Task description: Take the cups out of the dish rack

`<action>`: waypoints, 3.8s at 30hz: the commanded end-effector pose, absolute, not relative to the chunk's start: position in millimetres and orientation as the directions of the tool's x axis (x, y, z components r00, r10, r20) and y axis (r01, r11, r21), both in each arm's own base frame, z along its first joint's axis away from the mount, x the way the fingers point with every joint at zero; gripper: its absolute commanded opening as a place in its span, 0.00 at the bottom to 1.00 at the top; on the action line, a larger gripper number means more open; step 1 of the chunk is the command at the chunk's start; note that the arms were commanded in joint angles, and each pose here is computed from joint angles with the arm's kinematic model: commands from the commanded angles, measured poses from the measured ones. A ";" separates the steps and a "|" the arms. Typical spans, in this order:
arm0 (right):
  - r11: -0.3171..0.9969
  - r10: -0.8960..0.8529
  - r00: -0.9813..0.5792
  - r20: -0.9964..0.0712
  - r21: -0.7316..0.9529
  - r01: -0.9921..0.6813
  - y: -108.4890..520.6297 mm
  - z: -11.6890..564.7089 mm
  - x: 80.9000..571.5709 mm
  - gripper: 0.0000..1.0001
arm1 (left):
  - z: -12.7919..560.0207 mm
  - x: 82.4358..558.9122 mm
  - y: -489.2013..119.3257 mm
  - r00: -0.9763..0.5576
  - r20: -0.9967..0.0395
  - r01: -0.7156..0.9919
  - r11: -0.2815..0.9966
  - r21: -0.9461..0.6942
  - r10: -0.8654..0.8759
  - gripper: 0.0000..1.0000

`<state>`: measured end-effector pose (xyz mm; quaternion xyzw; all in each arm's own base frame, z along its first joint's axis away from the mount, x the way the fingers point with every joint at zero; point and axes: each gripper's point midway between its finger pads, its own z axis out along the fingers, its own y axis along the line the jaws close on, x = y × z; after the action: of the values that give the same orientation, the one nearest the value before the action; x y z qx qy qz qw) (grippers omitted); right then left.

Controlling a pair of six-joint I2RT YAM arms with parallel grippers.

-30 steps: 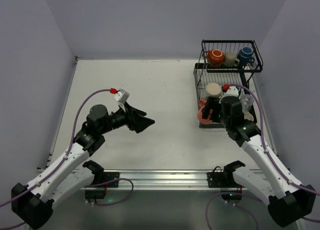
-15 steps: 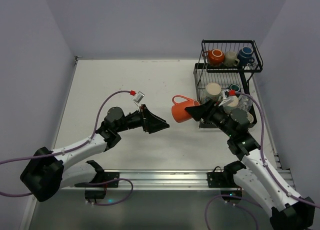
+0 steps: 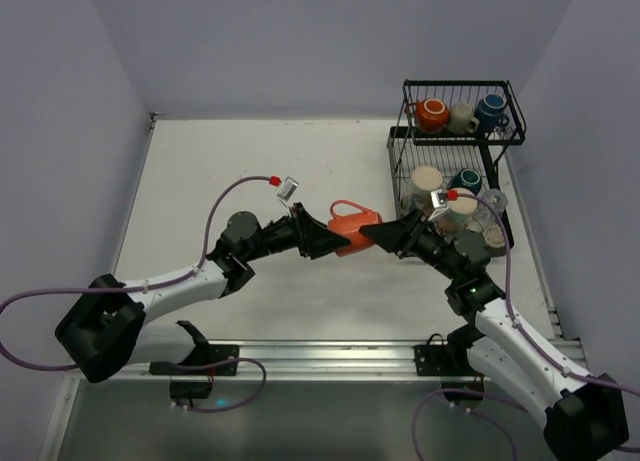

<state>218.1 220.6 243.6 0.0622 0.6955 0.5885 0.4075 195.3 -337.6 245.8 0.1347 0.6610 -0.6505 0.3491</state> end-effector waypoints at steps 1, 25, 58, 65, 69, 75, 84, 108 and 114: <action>0.146 0.588 -0.644 -0.489 0.848 -0.510 229.2 285.4 206.1 0.14 | 284.1 201.4 -343.4 -0.635 -0.681 0.711 0.070 -0.700 -0.365 0.59; 0.524 0.436 -0.606 -0.666 0.735 -0.431 205.7 207.0 203.4 0.99 | 186.1 380.2 -174.3 -0.721 -0.687 0.201 0.920 -0.336 -0.093 0.00; 0.657 0.285 -0.584 -0.760 0.598 -0.458 188.9 187.1 195.6 0.99 | 125.8 456.5 1.0 -0.850 -0.504 -0.194 0.981 0.030 -0.152 0.78; 0.711 0.291 -0.538 -0.791 0.555 -0.432 177.2 206.6 203.4 0.99 | 227.9 456.1 -16.6 -0.660 -0.725 -0.165 0.980 -0.114 -0.195 1.00; 0.759 0.303 -0.499 -0.812 0.522 -0.388 164.5 220.4 210.6 0.99 | 283.0 424.5 -88.2 -0.547 -0.821 0.061 0.970 -0.234 -0.163 1.00; 0.906 0.331 -0.377 -0.865 0.403 -0.130 107.4 242.8 234.3 0.99 | 303.2 302.3 -198.3 -0.456 -0.885 0.476 0.814 -0.333 -0.095 1.00; 0.959 0.271 -0.329 -0.905 0.223 0.177 43.0 252.6 264.5 0.99 | 302.2 216.1 -198.4 -0.320 -0.946 0.709 0.648 -0.277 -0.054 1.00; 0.972 0.136 -0.583 -0.801 -0.007 0.236 -14.0 193.9 317.5 0.99 | 273.0 183.8 -205.8 -0.240 -0.971 0.743 0.646 -0.177 0.010 1.00; 0.985 0.113 -0.588 -0.801 0.014 0.171 -4.3 191.2 336.7 0.99 | 269.6 185.2 -206.6 -0.246 -0.969 0.741 0.648 -0.176 0.018 1.00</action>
<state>316.4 -13.0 169.0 0.1089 0.9032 -0.0559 0.4114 182.4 -205.4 269.3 0.2574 0.7246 -0.3322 0.5462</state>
